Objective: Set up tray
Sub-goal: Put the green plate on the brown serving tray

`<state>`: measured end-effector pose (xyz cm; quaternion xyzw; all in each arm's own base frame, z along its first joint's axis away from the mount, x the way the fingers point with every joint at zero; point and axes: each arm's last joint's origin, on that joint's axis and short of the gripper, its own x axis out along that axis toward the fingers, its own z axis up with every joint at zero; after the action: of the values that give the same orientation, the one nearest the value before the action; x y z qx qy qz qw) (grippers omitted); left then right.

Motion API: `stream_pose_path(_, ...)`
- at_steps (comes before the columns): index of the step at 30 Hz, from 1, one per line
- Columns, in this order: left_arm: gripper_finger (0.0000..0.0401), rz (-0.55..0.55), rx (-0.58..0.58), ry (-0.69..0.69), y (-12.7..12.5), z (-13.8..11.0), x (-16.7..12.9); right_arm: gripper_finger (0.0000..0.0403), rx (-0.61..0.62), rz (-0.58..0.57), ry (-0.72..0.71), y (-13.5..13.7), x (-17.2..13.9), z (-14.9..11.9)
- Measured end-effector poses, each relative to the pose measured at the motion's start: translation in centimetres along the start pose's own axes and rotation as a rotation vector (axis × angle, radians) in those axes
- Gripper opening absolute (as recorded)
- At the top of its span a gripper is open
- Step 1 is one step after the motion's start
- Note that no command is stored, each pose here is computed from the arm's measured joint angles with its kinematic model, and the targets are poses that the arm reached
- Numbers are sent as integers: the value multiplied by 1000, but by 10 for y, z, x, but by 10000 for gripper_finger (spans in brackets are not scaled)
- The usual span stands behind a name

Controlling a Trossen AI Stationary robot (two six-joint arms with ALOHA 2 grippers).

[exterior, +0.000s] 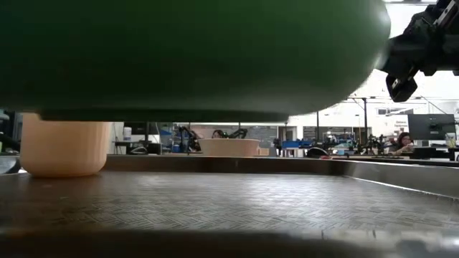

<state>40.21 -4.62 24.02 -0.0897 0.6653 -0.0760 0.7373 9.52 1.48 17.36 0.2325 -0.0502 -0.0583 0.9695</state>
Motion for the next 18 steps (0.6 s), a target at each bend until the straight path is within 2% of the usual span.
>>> stream_pose_path(8,12,17,25,12,3,3,11,74,0,1,1,0,0,0)
stream_pose_path(11,12,26,19,62,6,-1,22,74,0,1,1,0,0,0)
stream_pose_path(18,12,28,14,72,9,-5,34,74,1,1,1,0,0,0)
